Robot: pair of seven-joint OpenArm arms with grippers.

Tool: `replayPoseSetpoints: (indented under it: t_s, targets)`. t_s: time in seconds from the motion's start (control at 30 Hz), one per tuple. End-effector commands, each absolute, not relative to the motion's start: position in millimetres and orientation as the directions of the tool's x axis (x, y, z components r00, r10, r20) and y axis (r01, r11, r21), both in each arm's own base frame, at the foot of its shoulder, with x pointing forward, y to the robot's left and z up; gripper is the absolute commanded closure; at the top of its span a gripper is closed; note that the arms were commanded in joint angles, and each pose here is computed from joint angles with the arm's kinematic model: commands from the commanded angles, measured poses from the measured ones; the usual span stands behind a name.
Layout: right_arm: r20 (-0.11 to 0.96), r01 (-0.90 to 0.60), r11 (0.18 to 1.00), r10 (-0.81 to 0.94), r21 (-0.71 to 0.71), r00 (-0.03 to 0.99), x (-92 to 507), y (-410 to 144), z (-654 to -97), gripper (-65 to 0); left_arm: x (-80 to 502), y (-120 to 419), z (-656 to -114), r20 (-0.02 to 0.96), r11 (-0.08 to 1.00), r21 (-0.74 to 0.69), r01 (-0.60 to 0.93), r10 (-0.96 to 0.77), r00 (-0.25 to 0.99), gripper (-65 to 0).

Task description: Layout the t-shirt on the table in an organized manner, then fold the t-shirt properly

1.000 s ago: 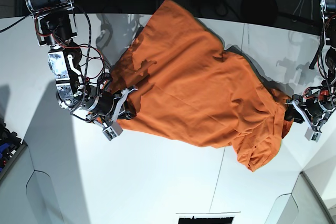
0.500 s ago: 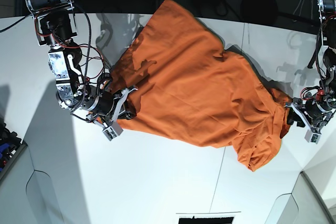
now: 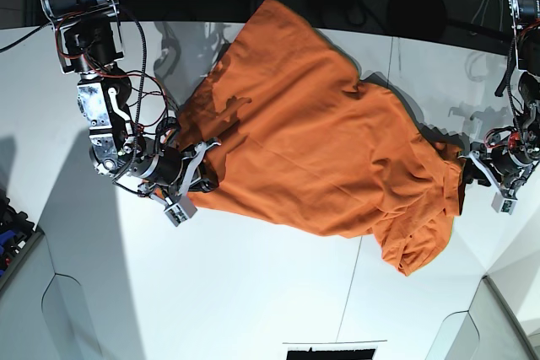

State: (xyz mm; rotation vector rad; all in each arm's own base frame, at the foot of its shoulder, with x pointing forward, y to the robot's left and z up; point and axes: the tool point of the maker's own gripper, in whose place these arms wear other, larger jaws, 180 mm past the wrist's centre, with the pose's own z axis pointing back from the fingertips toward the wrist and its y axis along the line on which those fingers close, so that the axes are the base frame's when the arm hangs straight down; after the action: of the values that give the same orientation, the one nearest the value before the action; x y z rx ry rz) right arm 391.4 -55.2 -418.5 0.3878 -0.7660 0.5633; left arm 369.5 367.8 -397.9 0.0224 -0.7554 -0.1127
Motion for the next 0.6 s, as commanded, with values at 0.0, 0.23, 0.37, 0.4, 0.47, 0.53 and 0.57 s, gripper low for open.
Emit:
replayPoseSetpoints:
  t_s: [0.0, 0.23, 0.37, 0.4, 0.47, 0.53, 0.57]
  targets:
    - [0.72, -0.604, 0.792, 0.368, 0.09, 0.589, 395, -63, -418, 0.0, 382, 377, -377, 0.72, 0.994, 0.071, 0.08, -0.106, 0.685, -19.7]
    - [0.717, -0.604, 0.792, 0.37, 0.088, 0.59, 395, -64, -418, 0.0, 379, 353, -372, 0.731, 0.976, -0.005, 0.219, -0.146, 0.667, 0.0]
    - [0.71, -0.605, 0.793, 0.383, 0.076, 0.591, 395, -67, -420, 0.0, 382, 352, -350, 0.769, 0.97, -0.099, 0.224, -0.068, 0.636, 0.0]
    - [0.71, -0.605, 0.793, 0.384, 0.074, 0.591, 395, -68, -420, 0.0, 383, 354, -343, 0.776, 0.97, -0.114, 0.217, -0.049, 0.628, 0.0]
    - [0.707, -0.606, 0.793, 0.39, 0.068, 0.589, 395, -69, -420, 0.0, 383, 363, -331, 0.785, 0.971, -0.116, 0.209, -0.039, 0.618, 0.0]
    - [0.707, -0.606, 0.792, 0.392, 0.066, 0.589, 395, -69, -420, 0.0, 383, 374, -320, 0.791, 0.975, -0.09, 0.201, -0.052, 0.609, 0.0]
    - [0.707, -0.606, 0.792, 0.392, 0.066, 0.589, 395, -69, -420, 0.0, 383, 382, -315, 0.795, 0.978, -0.079, 0.192, -0.054, 0.604, 0.0]
